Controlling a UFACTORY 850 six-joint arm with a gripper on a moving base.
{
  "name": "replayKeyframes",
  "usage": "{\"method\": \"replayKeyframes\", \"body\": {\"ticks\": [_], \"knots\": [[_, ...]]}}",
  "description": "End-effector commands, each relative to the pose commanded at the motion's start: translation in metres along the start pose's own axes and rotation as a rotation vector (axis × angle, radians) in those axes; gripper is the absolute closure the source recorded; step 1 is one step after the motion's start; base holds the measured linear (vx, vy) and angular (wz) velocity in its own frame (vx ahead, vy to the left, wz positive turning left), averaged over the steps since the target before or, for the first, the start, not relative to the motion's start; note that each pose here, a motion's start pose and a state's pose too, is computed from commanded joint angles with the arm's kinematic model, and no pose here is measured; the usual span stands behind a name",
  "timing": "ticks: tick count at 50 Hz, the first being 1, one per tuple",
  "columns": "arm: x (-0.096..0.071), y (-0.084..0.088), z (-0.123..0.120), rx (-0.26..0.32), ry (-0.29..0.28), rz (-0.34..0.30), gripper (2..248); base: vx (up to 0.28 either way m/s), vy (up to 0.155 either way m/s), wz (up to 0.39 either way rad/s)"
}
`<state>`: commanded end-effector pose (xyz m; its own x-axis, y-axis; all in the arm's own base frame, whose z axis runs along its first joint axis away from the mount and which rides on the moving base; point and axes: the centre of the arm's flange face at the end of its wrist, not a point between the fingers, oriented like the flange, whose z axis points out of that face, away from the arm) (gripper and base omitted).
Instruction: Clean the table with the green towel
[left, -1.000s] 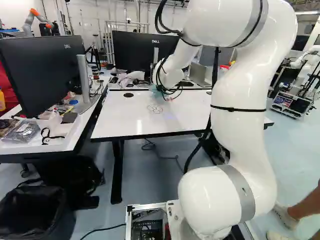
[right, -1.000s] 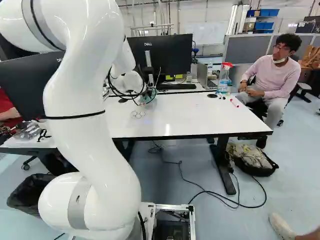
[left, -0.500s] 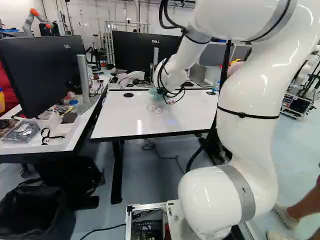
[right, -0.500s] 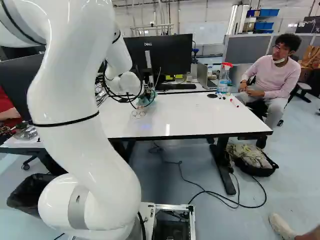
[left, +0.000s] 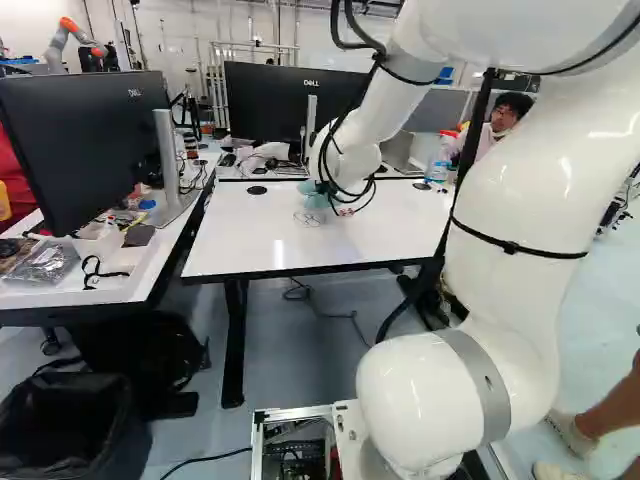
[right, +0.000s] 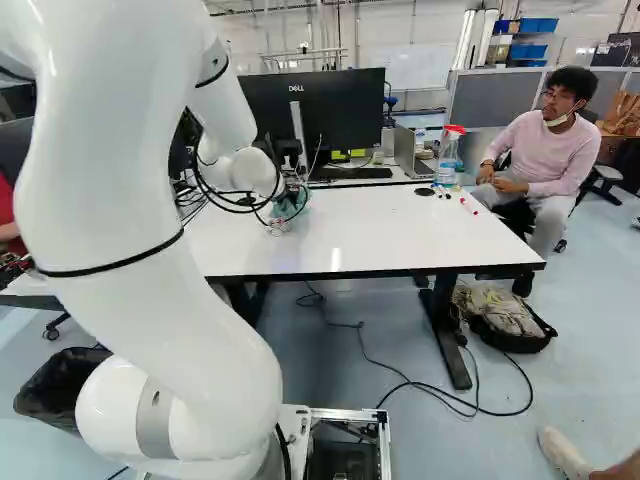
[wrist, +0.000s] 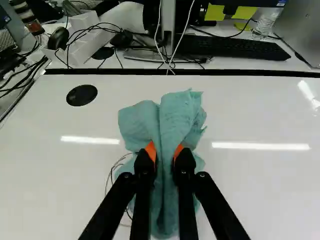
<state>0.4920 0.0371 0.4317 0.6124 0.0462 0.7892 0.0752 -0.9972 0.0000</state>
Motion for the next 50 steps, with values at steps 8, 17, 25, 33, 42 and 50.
{"method": "replayKeyframes", "body": {"ticks": [8, 17, 25, 33, 42, 50], "knots": [[-0.007, -0.001, -0.011, 0.001, 0.011, -0.001, 195, 0.000, 0.000, 0.000], [-0.013, -0.001, -0.020, 0.002, 0.028, -0.002, 195, 0.000, 0.000, 0.000], [-0.017, -0.002, -0.017, 0.003, 0.034, -0.002, 195, 0.000, 0.000, 0.000], [-0.022, -0.002, -0.013, 0.004, 0.036, -0.003, 195, 0.000, 0.000, 0.000], [-0.032, -0.006, -0.012, 0.010, 0.041, -0.007, 195, 0.000, 0.000, 0.000], [-0.044, -0.010, -0.015, 0.018, 0.029, -0.014, 195, 0.000, 0.000, 0.000]]}}
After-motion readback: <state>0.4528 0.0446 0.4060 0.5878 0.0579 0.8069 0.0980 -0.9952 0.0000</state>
